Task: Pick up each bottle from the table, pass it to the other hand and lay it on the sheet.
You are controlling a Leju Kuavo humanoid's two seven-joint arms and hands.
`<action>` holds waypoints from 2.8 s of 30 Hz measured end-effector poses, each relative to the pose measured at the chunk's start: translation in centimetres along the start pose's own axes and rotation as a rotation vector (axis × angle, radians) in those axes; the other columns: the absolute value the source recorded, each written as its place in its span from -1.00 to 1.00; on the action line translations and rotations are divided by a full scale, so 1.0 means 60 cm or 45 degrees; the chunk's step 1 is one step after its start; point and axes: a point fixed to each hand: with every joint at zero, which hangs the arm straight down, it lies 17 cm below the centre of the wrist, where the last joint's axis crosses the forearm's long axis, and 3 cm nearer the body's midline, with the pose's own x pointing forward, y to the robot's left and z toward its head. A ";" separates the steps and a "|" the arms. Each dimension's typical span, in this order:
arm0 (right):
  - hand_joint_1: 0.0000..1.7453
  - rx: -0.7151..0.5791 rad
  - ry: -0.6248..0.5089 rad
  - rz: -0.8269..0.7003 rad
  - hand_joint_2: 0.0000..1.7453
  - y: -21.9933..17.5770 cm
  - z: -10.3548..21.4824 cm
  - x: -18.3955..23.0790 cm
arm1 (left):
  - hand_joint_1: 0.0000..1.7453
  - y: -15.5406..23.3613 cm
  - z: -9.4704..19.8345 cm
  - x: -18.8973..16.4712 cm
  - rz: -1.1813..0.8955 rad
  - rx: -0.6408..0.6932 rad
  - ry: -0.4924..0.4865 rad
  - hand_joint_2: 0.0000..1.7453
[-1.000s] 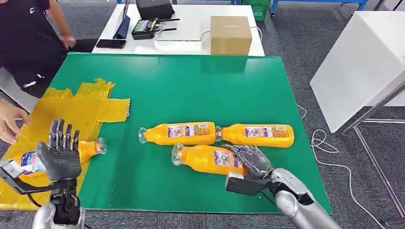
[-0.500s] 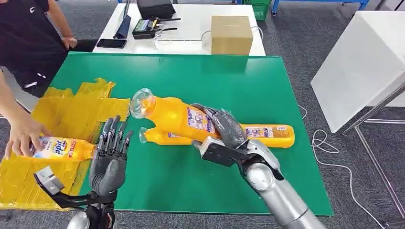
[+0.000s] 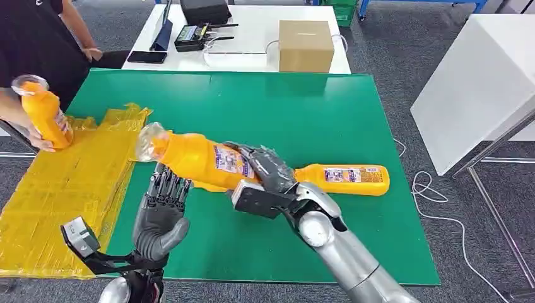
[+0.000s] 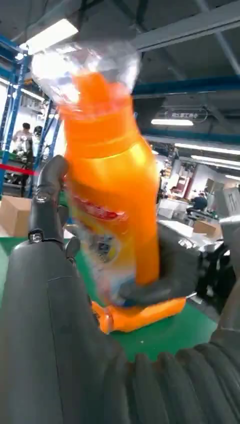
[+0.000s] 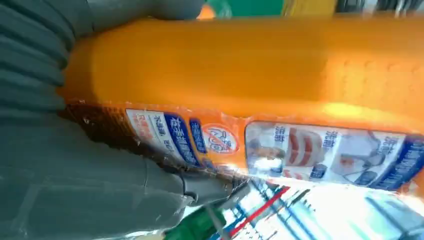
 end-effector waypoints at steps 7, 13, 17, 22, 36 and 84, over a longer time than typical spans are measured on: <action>1.00 0.166 -0.053 0.095 1.00 0.096 -0.002 0.030 | -1.00 0.018 0.001 0.009 0.006 0.048 -0.027 1.00; 1.00 0.337 -0.132 0.138 1.00 0.181 0.028 0.052 | -1.00 0.040 0.016 0.010 0.000 0.090 -0.023 1.00; 1.00 0.377 -0.146 0.165 1.00 0.194 0.035 0.051 | -1.00 0.048 0.027 0.005 -0.003 0.110 -0.008 1.00; 1.00 0.399 -0.155 0.182 1.00 0.200 0.038 0.051 | -1.00 0.053 0.033 0.003 -0.006 0.124 -0.002 1.00; 1.00 0.435 -0.179 0.203 1.00 0.208 0.045 0.053 | 1.00 0.056 0.036 0.014 -0.008 0.130 -0.045 1.00; -1.00 0.125 -0.007 0.088 -1.00 0.033 0.026 -0.003 | 1.00 0.361 0.000 0.114 -2.878 0.326 -0.061 1.00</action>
